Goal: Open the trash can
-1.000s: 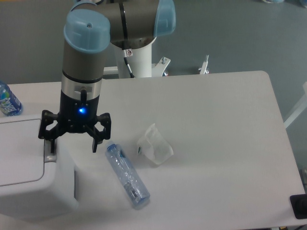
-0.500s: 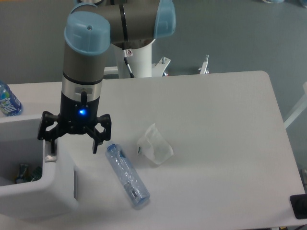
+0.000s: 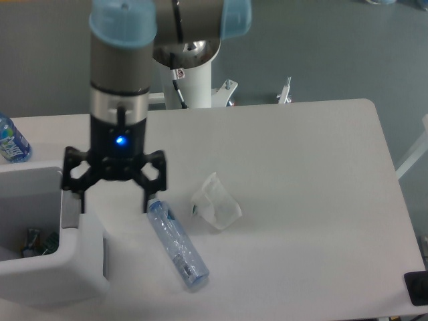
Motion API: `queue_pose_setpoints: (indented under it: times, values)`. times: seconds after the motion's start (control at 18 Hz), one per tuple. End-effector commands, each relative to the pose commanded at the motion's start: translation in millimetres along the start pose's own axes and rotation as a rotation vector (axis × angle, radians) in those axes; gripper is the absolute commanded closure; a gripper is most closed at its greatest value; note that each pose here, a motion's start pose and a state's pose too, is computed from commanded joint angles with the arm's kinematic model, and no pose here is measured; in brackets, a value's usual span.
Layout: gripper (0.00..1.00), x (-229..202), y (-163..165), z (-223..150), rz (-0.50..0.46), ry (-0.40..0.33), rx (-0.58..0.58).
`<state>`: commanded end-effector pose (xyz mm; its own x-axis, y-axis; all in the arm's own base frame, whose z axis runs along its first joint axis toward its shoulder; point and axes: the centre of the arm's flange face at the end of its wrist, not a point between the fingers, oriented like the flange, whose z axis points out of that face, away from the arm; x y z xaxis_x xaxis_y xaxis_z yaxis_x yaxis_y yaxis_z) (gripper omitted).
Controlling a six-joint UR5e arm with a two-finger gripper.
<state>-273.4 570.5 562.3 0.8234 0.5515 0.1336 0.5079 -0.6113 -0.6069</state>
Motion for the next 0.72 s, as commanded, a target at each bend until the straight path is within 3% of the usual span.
queue_pose_setpoints:
  times: [0.17,0.28,0.56,0.72]
  values:
    - [0.00,-46,-19,-23,-0.036,-0.164,0.063]
    - [0.00,-70,-25,-31,-0.043,-0.228,0.068]
    - [0.00,-128,-13,-25,0.204,-0.358,-0.098]
    - [0.00,-155,-3,-21,0.341,-0.371,-0.223]
